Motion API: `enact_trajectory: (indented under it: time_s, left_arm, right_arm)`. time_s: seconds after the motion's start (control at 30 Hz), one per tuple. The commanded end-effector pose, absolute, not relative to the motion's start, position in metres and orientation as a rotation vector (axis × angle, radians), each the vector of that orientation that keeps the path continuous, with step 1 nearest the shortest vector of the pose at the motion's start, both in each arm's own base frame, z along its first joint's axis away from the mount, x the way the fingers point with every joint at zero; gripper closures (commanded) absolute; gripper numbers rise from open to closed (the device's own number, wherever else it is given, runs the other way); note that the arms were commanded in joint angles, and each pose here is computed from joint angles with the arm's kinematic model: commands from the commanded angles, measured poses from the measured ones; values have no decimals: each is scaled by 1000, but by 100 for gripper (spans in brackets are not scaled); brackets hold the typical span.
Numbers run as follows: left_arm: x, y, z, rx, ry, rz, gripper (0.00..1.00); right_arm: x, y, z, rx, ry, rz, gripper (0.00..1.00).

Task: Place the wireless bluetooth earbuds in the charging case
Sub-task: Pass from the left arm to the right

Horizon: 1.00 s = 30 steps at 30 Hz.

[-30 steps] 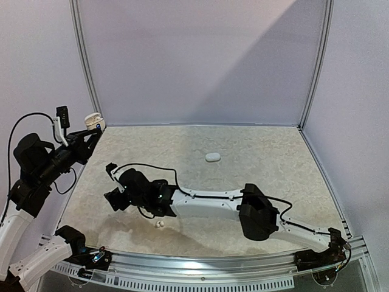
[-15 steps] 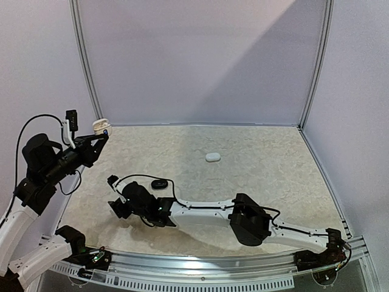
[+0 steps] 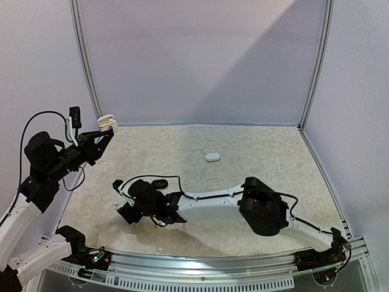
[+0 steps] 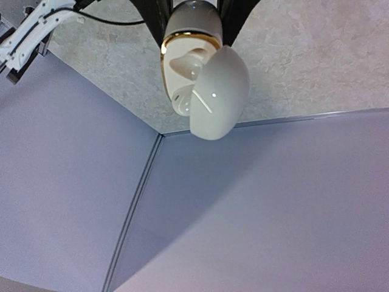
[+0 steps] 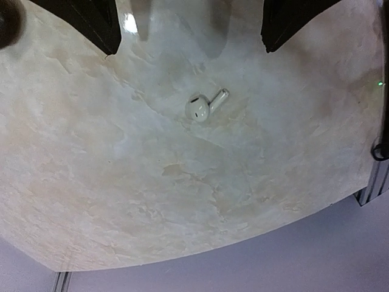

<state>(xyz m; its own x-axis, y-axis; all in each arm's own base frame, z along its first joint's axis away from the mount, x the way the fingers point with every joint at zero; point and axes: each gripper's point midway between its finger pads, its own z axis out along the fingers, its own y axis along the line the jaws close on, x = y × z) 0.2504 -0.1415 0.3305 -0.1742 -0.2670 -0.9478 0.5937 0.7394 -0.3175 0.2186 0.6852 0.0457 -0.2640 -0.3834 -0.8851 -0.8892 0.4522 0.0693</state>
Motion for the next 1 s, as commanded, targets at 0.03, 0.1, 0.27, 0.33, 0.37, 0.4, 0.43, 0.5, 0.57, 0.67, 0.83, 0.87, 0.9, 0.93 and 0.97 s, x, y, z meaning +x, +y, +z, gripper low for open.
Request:
enact_trajectory:
  time_s: [0.03, 0.1, 0.27, 0.33, 0.37, 0.4, 0.43, 0.5, 0.57, 0.67, 0.83, 0.87, 0.9, 0.93, 0.97]
  left_arm:
    - [237, -158, 372, 379, 1458, -892, 100]
    - [236, -160, 370, 381, 1464, -915, 100]
    - [237, -160, 369, 371, 1477, -926, 100]
    - [236, -161, 370, 379, 1477, -931, 100]
    - [237, -162, 368, 382, 1483, -933, 100]
    - [237, -162, 366, 384, 1492, -932, 100]
    - [237, -162, 362, 385, 1503, -932, 100]
    - [237, -164, 356, 390, 1520, -941, 100]
    - [236, -168, 356, 397, 1521, -984, 100]
    - [228, -182, 372, 466, 1476, -1079, 100]
    - [215, -199, 391, 527, 1415, -1167, 100]
    - [211, -203, 395, 539, 1404, -1191, 100]
    - [206, -207, 397, 551, 1395, -1216, 100]
    - [202, -211, 400, 566, 1388, -1240, 100]
    - [197, -215, 402, 583, 1379, -1259, 100]
  right_arm:
    - [218, 643, 178, -1012, 1712, 836, 18]
    - [218, 623, 193, -998, 1723, 799, 18]
    - [213, 588, 224, -980, 1760, 761, 18]
    - [211, 579, 229, -958, 1771, 766, 18]
    - [210, 573, 233, -948, 1775, 770, 18]
    - [208, 570, 237, -936, 1778, 778, 18]
    - [205, 564, 238, -930, 1785, 781, 18]
    - [199, 553, 249, -924, 1778, 796, 18]
    - [190, 542, 262, -922, 1746, 837, 19]
    - [179, 515, 313, -839, 1634, 961, 24]
    - [162, 487, 383, -722, 1518, 1089, 30]
    - [157, 489, 392, -727, 1492, 1112, 30]
    - [152, 490, 399, -737, 1464, 1140, 30]
    - [148, 492, 404, -744, 1438, 1168, 30]
    - [147, 493, 409, -737, 1418, 1186, 31]
